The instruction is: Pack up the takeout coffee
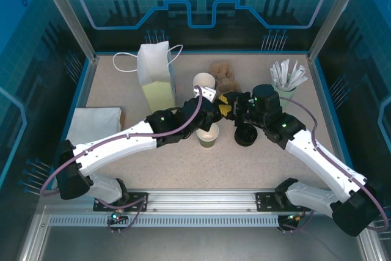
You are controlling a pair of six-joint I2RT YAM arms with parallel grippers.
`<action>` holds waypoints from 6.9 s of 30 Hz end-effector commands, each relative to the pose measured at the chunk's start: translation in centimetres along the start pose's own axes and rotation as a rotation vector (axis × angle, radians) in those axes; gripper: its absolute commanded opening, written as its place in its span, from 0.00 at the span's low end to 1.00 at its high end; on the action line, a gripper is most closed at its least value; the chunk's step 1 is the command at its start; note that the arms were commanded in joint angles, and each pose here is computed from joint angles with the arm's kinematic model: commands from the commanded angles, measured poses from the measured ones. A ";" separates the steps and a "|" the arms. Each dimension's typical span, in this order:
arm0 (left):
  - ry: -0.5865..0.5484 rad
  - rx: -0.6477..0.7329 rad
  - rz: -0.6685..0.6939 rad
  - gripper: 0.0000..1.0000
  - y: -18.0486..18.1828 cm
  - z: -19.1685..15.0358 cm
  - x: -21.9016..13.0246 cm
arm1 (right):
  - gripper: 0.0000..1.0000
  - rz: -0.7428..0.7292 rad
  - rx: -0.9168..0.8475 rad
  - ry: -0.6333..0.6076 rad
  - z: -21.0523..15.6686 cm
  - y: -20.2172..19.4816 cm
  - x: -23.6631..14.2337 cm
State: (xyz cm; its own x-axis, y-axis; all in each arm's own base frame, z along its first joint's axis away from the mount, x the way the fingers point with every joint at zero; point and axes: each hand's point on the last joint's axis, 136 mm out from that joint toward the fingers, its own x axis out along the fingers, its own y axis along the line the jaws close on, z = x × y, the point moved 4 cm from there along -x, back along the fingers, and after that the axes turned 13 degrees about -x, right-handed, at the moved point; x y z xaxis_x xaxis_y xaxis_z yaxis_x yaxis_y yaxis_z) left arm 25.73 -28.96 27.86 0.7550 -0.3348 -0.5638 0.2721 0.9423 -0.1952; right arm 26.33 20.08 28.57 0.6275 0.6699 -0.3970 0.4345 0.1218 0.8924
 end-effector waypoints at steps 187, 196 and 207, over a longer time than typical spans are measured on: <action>0.391 -0.414 0.076 0.72 4.6 -2.2 0.8 | 0.84 -0.677 -1.217 0.156 8.4 -8.6 -6.0; 0.357 -0.518 0.150 0.78 9.2 -2.6 -1.1 | 0.83 -0.749 -1.218 0.181 8.9 -9.6 -6.3; 0.321 -0.578 0.027 0.90 10.4 -3.9 -2.6 | 0.68 -0.913 -1.180 0.236 10.6 -11.4 -5.6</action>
State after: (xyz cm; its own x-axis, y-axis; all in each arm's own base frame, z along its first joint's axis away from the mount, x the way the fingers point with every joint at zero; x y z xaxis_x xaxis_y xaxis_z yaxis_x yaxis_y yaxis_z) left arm 24.49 -17.54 23.65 0.5027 -0.2911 -0.8140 -0.2273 0.8640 -0.4493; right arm 24.55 8.12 19.01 0.3263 0.1922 -0.9255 -0.2403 0.9638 0.1154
